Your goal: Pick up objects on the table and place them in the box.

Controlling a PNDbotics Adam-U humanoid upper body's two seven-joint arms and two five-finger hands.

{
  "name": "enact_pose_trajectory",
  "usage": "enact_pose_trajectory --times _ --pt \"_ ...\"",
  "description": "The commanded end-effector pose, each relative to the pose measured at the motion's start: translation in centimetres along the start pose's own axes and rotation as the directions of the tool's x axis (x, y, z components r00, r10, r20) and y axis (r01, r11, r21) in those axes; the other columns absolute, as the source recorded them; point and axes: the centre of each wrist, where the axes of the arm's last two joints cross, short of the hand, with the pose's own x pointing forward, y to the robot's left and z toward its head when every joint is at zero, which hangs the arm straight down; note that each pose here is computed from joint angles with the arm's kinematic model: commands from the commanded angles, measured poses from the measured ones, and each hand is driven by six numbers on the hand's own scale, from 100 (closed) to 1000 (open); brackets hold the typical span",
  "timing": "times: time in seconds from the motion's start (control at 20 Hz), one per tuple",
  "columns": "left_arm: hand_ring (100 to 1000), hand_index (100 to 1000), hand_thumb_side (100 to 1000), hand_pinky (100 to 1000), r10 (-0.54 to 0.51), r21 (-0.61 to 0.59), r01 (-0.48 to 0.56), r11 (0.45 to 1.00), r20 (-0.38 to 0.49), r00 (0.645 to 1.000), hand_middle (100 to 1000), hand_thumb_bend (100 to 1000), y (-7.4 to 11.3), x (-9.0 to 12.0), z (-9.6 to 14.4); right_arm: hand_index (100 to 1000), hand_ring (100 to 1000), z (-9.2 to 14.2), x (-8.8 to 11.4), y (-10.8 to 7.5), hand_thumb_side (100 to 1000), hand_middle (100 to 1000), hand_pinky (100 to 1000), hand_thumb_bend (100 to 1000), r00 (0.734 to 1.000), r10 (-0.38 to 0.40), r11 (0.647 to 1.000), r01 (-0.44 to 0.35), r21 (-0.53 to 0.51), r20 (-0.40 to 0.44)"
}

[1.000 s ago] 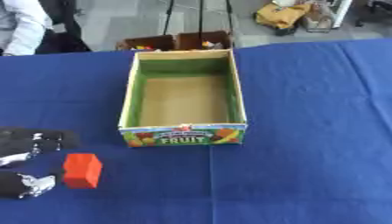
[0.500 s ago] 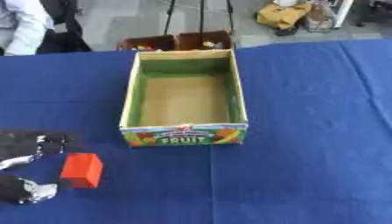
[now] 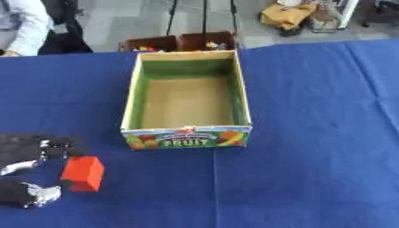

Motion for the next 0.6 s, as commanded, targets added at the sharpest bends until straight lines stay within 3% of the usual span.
enact_pose_trajectory --times 0.05,0.6 --pt "954 1000 1000 825 -0.143 -0.154 0.158 0.975 0.102 0.984 1000 149 0.64 -0.26 0.33 677 715 -0.71 0.20 -0.53 1000 474 668 396 1.000 0.006 1.000 -0.006 -0.002 0.027" --pt "939 1000 1000 813 -0.150 -0.177 0.159 0.971 0.064 0.987 1000 143 0.44 -0.76 -0.18 672 709 -0.68 0.20 -0.52 1000 469 669 407 1.000 0.006 1.000 -0.006 -0.004 0.027"
